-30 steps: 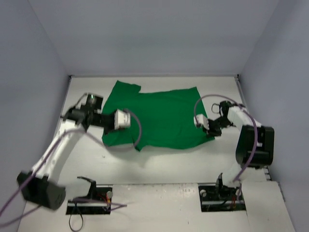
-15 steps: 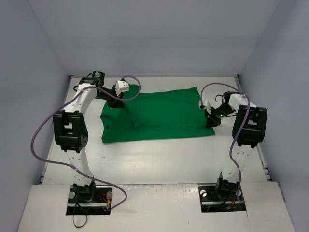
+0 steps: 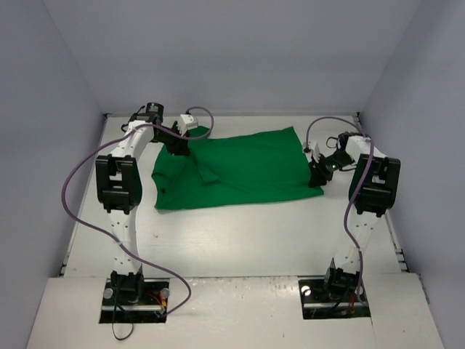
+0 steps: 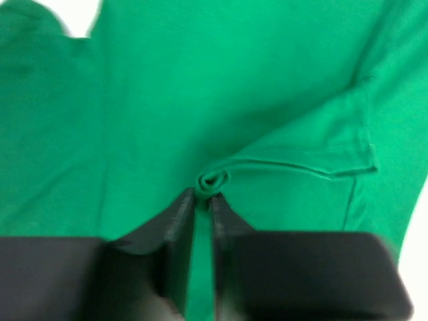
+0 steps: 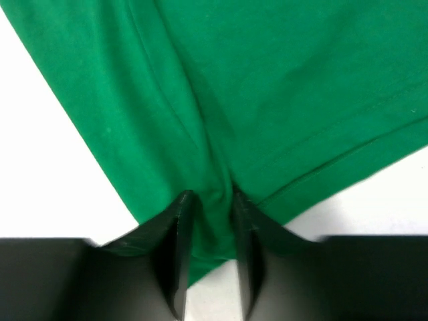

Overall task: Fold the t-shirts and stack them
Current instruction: Fold the flattened tshirt in 1/3 of the way

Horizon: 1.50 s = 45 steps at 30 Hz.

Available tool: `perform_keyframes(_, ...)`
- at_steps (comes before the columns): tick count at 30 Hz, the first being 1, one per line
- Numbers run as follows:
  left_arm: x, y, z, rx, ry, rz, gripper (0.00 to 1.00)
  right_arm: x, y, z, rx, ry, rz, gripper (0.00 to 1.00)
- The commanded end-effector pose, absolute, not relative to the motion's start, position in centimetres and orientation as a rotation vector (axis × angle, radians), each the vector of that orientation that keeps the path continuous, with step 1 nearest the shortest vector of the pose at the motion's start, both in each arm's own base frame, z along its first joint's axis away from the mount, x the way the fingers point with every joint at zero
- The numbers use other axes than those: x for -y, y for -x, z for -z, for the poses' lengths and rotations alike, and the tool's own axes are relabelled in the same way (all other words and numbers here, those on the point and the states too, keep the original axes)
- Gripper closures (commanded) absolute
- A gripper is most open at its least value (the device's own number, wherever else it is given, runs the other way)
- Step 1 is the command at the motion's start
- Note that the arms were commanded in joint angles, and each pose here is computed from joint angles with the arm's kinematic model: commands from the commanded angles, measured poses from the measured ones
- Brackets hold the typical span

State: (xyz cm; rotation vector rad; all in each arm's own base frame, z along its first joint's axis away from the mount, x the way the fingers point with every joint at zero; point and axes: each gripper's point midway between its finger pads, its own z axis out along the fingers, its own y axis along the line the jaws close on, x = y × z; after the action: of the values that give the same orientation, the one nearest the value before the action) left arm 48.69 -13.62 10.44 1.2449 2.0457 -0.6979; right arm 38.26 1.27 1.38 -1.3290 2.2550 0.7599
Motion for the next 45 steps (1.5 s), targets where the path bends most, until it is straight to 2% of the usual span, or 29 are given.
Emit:
perform_keyframes(1,12.7,-52.4,-14.6,-2.01,-1.073,0.601,0.77,-1.5,-39.2,-2.4,-2.281,1.247,-0.774,0.63)
perform_keyframes(6,9.4,-55.4,-18.5,-1.96,-0.784,0.474,0.47,-2.2,-40.4,-6.1,-2.237,1.15,-0.771,0.53)
perform_keyframes(9,7.3,-54.9,-20.3,-1.921,-0.707,0.411,0.44,-2.6,-40.4,-8.3,-2.183,1.15,-0.743,0.5)
perform_keyframes(13,7.3,-51.4,-22.7,-1.935,-0.678,0.354,0.44,-2.5,-40.5,-10.4,-2.134,1.168,-0.67,0.5)
perform_keyframes(18,6.8,-48.2,-21.1,-2.119,-0.413,0.312,0.54,-1.4,-41.8,-10.2,-2.154,1.188,-0.554,0.6)
perform_keyframes(20,7.4,-46.0,-20.8,-2.15,-0.316,0.34,0.54,-1.9,-41.9,-10.1,-2.143,1.268,-0.487,0.79)
perform_keyframes(25,13.5,-41.7,-20.1,-2.159,-0.414,0.416,0.54,-3.7,-40.3,-7.1,-2.207,1.42,-0.437,0.99)
perform_keyframes(29,15.8,-42.1,-19.8,-2.174,-0.332,0.432,0.54,-4.7,-39.4,-4.4,-2.265,1.471,-0.442,1.0)
perform_keyframes(34,18.7,-42.6,-18.2,-2.272,-0.235,0.603,0.58,-5.9,-39.6,-3.1,-2.302,1.459,-0.476,1.0)
perform_keyframes(39,20.3,-40.4,-15.5,-2.355,-0.242,0.628,0.71,-6.1,-39.2,-3.1,-2.314,1.439,-0.495,1.0)
perform_keyframes(41,21.1,-39.0,-14.6,-2.389,-0.275,0.627,0.81,-6.1,-38.8,-2.9,-2.32,1.441,-0.5,1.0)
perform_keyframes(45,22.5,-36.2,-13.9,-2.426,-0.341,0.633,0.9,-6.0,-38.4,-2.3,-2.337,1.448,-0.505,1.0)
